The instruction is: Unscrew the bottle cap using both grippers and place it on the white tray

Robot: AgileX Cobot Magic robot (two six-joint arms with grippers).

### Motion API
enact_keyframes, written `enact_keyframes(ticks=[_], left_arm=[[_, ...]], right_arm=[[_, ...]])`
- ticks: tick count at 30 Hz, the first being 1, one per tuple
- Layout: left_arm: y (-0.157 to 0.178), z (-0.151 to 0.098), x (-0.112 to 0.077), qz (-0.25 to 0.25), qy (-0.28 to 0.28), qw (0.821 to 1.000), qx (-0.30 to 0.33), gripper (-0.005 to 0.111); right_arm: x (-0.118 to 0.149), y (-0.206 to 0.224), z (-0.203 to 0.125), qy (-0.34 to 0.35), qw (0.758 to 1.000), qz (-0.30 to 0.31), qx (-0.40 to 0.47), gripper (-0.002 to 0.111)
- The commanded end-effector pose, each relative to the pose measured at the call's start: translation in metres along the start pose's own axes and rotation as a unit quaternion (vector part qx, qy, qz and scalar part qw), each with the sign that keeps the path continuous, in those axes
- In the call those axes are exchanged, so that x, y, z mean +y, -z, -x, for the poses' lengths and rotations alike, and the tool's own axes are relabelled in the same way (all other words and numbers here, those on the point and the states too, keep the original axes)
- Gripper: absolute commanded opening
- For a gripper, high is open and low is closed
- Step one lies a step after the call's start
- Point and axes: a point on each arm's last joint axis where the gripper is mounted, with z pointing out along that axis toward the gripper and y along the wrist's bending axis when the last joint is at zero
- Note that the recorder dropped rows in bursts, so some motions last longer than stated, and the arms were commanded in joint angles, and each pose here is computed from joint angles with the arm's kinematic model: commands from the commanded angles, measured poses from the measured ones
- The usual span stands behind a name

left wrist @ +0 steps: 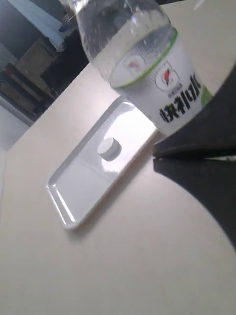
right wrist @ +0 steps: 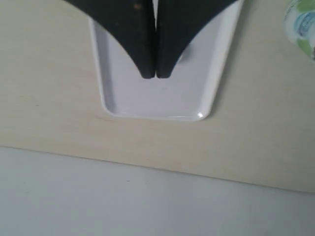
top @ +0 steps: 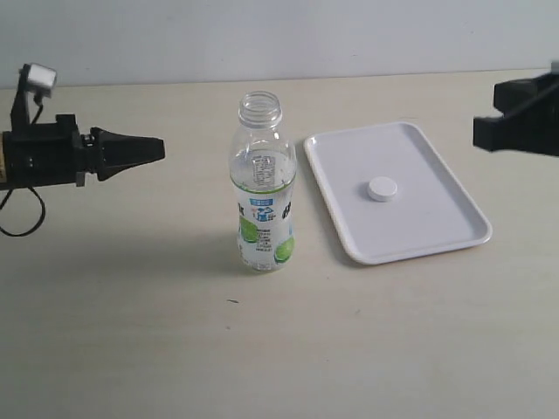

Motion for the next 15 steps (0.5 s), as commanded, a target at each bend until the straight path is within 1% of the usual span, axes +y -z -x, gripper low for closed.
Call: enact_keyframes(ticks=[1,5,8,10,13,15], left_arm=[[0.023,0.013,-0.041,0.029,-0.031,0.996,-0.078,0.000],[0.046,0.011,-0.083,0.071,-0.067,0.984,-0.150,0.000],[0.065,0.000,-0.111,0.105,-0.077,0.971,-0.199,0.000],[0.078,-0.010,-0.129,0.131,-0.085,0.959,-0.235,0.000],[0.094,-0.030,-0.148,0.183,-0.109,0.941,-0.262,0.000],[0.104,-0.044,-0.157,0.215,-0.111,0.929,-0.282,0.000]], right_arm=[[0.006,0.008,-0.021,-0.035,0.997,0.034,-0.053,0.000],[0.001,0.011,-0.040,-0.036,0.998,0.007,-0.054,0.000],[-0.007,0.013,-0.055,-0.036,0.997,-0.040,-0.055,0.000],[-0.013,0.016,-0.063,-0.031,0.995,-0.072,-0.056,0.000],[-0.021,0.020,-0.076,-0.021,0.991,-0.119,-0.058,0.000],[-0.024,0.023,-0.081,-0.029,0.988,-0.136,-0.067,0.000]])
